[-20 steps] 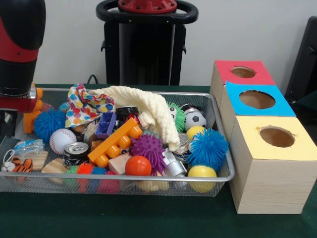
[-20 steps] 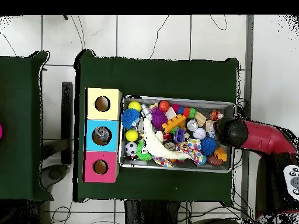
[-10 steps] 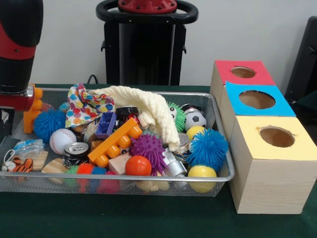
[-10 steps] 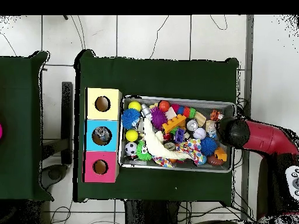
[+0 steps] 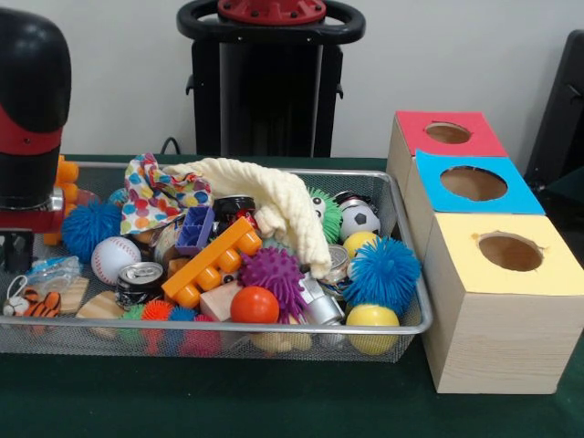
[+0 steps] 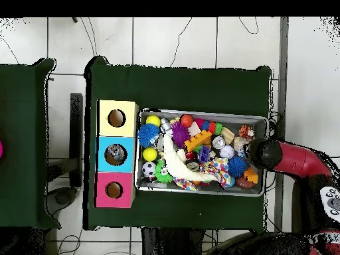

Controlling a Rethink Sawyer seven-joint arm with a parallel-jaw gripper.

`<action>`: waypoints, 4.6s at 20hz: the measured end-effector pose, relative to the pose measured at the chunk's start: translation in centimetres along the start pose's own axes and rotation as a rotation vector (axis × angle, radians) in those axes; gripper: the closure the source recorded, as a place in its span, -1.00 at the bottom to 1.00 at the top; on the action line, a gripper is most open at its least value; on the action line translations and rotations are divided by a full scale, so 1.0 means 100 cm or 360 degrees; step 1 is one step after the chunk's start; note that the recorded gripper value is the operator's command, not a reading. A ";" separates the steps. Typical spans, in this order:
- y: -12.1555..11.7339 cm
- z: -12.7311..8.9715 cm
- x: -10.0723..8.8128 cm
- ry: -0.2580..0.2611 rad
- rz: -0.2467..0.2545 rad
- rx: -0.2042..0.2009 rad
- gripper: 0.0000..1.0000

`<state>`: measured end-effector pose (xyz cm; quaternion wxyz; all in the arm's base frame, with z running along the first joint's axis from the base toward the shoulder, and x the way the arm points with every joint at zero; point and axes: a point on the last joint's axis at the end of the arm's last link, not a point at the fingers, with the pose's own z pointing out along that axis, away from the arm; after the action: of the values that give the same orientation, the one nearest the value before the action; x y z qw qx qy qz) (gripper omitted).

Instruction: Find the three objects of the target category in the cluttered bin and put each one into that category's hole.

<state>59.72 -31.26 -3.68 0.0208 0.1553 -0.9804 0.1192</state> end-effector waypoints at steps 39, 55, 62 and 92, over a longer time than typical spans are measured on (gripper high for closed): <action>-0.016 -0.028 -0.022 -0.0047 -0.0005 0.0085 1.00; -0.028 -0.008 -0.017 -0.0124 0.0245 -0.0098 1.00; -0.016 -0.002 -0.019 -0.0119 0.0233 -0.0128 1.00; 0.034 -0.057 -0.067 -0.0152 0.0033 -0.0060 -1.00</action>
<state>65.04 -24.77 0.60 -0.0243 0.1502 -0.9839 0.0933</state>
